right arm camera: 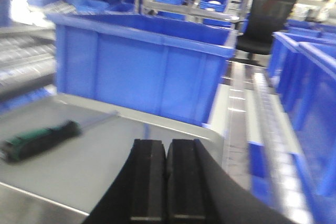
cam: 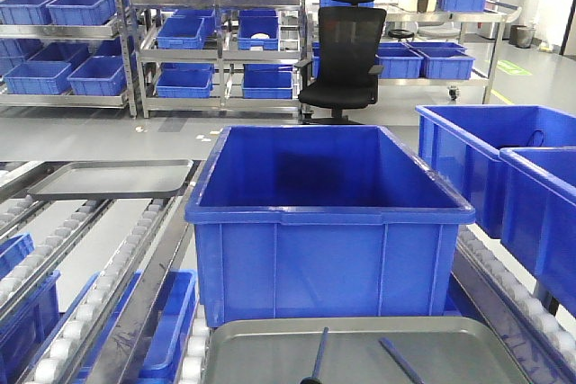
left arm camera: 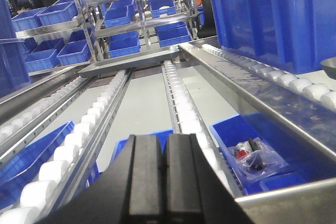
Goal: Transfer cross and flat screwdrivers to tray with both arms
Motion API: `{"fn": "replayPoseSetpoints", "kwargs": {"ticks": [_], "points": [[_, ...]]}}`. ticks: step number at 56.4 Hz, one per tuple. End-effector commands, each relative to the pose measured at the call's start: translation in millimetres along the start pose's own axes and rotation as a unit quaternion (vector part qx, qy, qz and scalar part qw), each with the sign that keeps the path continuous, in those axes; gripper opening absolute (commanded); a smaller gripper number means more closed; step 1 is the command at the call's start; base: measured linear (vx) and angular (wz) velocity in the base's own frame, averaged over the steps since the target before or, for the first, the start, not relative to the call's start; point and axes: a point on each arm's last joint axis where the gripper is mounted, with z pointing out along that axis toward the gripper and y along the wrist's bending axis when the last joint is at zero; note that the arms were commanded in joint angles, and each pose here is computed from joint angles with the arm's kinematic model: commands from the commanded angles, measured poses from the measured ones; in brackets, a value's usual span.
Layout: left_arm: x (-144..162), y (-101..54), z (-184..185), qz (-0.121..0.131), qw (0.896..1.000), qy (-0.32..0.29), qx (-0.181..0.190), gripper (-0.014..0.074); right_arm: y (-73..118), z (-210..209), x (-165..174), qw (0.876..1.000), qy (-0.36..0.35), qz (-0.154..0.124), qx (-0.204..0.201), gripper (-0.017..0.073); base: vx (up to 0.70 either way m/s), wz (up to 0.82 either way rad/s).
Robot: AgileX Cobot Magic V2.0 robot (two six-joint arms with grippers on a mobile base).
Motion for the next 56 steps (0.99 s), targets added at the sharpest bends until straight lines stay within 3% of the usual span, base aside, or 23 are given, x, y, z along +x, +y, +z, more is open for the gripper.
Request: {"fn": "replayPoseSetpoints", "kwargs": {"ticks": [1,9,16,21,56], "points": [[-15,2.3,-3,-0.006,0.999,-0.054,-0.008,0.0003,-10.8,9,-3,0.998,-0.041,0.0,0.052,-0.0008,0.0,0.0],[-15,2.3,-3,-0.006,0.999,-0.054,-0.008,0.0003,-21.4,34,40,0.991,-0.061,0.044,0.114,-0.0008,0.0,0.0],[-15,2.3,-3,-0.006,0.999,-0.053,-0.009,0.0003,-19.6,48,83,0.99,-0.059,0.022,0.123,-0.0008,0.0,0.0],[-15,2.3,-3,-0.006,0.999,-0.053,-0.009,0.0003,-15.6,50,107,0.99,-0.069,0.026,0.12,-0.0008,0.0,0.0],[-14,2.3,-3,-0.006,0.999,-0.052,-0.008,0.0003,-14.7,43,110,0.99,-0.062,0.029,0.125,-0.0008,0.0,0.0]]}}
